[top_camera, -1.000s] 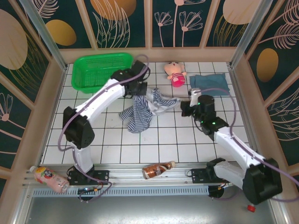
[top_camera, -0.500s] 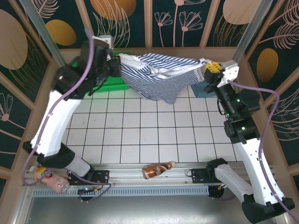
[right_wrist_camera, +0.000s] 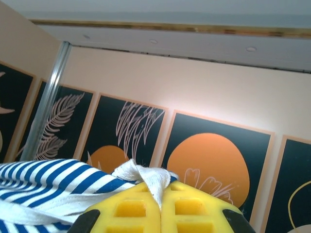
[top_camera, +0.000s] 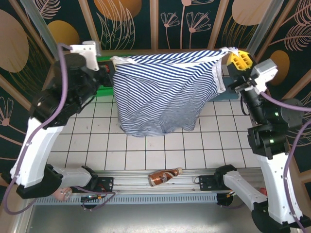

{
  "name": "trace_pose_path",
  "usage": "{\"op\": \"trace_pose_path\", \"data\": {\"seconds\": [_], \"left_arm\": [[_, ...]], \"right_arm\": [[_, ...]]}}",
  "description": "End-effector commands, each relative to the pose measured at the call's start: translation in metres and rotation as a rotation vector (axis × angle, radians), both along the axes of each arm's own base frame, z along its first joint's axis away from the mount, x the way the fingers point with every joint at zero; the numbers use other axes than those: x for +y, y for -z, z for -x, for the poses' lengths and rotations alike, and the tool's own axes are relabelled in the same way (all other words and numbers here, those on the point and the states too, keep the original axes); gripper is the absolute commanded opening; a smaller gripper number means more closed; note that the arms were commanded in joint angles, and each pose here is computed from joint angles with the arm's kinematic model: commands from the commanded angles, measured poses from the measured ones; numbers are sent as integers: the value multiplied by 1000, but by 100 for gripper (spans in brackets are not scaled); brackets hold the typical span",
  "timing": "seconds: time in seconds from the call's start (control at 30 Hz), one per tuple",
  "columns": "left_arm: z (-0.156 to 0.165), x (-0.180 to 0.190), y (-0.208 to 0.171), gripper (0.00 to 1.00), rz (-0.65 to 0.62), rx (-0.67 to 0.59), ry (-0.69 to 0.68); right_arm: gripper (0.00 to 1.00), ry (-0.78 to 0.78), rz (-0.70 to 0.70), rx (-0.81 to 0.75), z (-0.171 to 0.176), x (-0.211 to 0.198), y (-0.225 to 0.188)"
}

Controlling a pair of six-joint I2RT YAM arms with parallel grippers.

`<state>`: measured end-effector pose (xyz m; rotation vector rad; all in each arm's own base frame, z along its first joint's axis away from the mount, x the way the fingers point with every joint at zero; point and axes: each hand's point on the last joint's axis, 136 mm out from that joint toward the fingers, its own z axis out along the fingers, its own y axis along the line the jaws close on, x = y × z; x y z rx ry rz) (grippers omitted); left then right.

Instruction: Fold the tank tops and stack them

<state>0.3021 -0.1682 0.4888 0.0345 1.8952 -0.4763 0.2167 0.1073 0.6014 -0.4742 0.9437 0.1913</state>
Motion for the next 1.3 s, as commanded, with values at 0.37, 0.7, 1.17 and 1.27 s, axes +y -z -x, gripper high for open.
{"op": "trace_pose_path", "data": {"seconds": [0.37,0.7,1.17,1.27], "left_arm": [[-144,-54,312,11,-205,502,-108],[-178,-52,366,43,-390,572,-160],[-31,-4,371,64,-331,856,-60],[0,21,395,64,-330,918,-98]], "right_arm": [[1,119,116,732,-242,31,340],[39,234,9,1199,-231,8,419],[48,330,-284,1829,-12,19,497],[48,367,-224,1888,12,20,519]]}}
